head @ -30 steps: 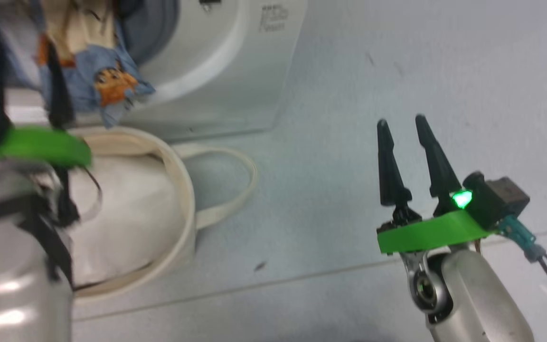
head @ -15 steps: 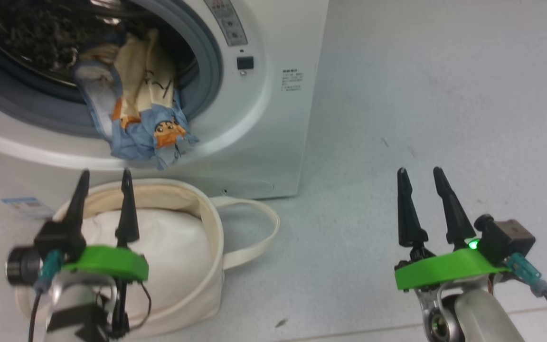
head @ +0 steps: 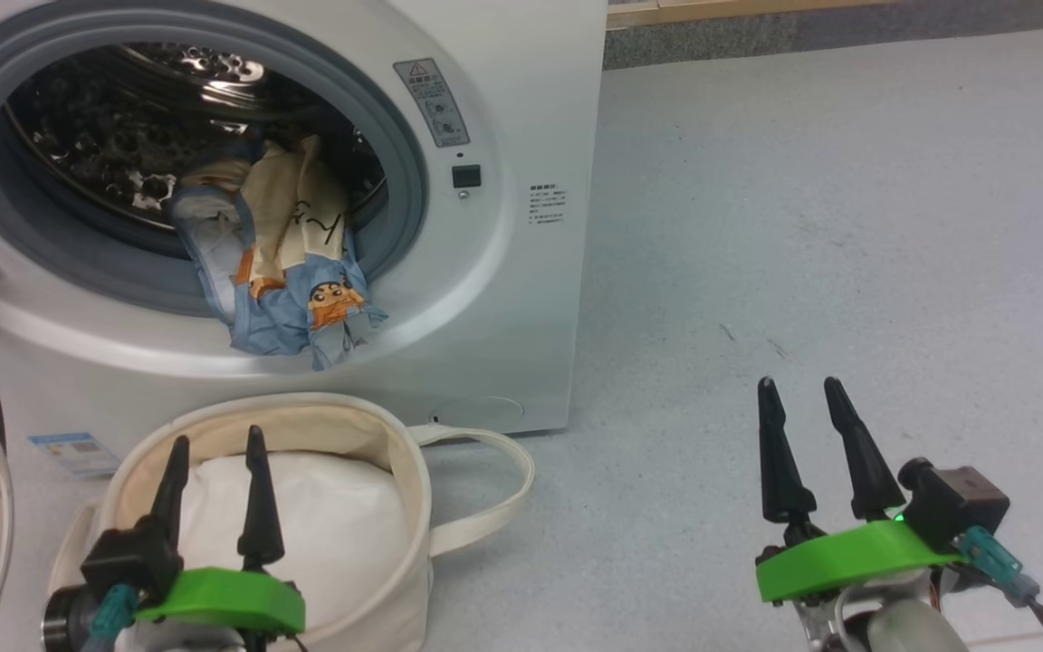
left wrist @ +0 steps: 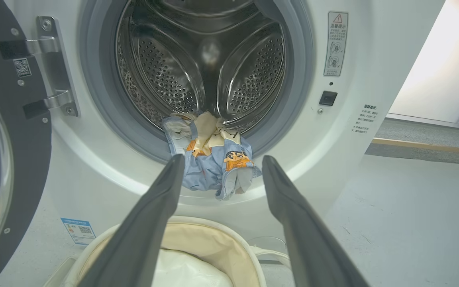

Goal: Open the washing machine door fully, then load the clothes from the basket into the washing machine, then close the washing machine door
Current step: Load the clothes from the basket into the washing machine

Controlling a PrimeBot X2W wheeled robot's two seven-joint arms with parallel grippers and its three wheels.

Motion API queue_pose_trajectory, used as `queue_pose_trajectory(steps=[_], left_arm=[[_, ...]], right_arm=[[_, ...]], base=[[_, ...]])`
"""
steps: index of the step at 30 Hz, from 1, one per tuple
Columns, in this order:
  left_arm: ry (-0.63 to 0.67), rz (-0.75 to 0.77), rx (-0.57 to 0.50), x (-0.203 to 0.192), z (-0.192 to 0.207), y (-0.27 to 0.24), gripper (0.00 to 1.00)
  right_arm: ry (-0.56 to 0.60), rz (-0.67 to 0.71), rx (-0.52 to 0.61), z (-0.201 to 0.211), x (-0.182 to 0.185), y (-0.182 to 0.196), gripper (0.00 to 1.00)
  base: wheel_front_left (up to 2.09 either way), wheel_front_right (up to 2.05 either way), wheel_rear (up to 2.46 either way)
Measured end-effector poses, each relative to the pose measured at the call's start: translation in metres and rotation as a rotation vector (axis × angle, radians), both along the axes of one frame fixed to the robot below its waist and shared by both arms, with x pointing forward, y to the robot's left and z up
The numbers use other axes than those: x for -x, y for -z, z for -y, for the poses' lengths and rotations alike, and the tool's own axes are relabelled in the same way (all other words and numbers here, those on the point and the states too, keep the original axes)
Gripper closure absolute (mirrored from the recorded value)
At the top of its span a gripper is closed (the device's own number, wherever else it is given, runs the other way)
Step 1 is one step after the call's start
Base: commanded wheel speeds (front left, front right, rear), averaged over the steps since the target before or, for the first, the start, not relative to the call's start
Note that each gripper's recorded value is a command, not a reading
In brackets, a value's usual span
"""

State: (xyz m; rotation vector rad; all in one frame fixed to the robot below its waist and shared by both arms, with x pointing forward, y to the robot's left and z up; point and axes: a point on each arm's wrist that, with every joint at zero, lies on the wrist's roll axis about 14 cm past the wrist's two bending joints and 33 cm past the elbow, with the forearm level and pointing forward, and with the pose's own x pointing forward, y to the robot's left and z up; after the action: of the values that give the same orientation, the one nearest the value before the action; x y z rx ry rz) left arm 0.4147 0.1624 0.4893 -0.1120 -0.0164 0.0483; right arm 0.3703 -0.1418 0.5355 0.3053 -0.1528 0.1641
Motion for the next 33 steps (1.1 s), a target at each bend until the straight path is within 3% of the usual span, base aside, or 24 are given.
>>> queue_pose_trajectory(steps=[33], left_arm=[[0.036,-0.017,-0.012,0.002,0.017,0.006,0.0]], right_arm=[[-0.032,-0.017,0.052,-0.011,-0.002,0.008,0.0]], base=[[0.0,0.0,0.0]])
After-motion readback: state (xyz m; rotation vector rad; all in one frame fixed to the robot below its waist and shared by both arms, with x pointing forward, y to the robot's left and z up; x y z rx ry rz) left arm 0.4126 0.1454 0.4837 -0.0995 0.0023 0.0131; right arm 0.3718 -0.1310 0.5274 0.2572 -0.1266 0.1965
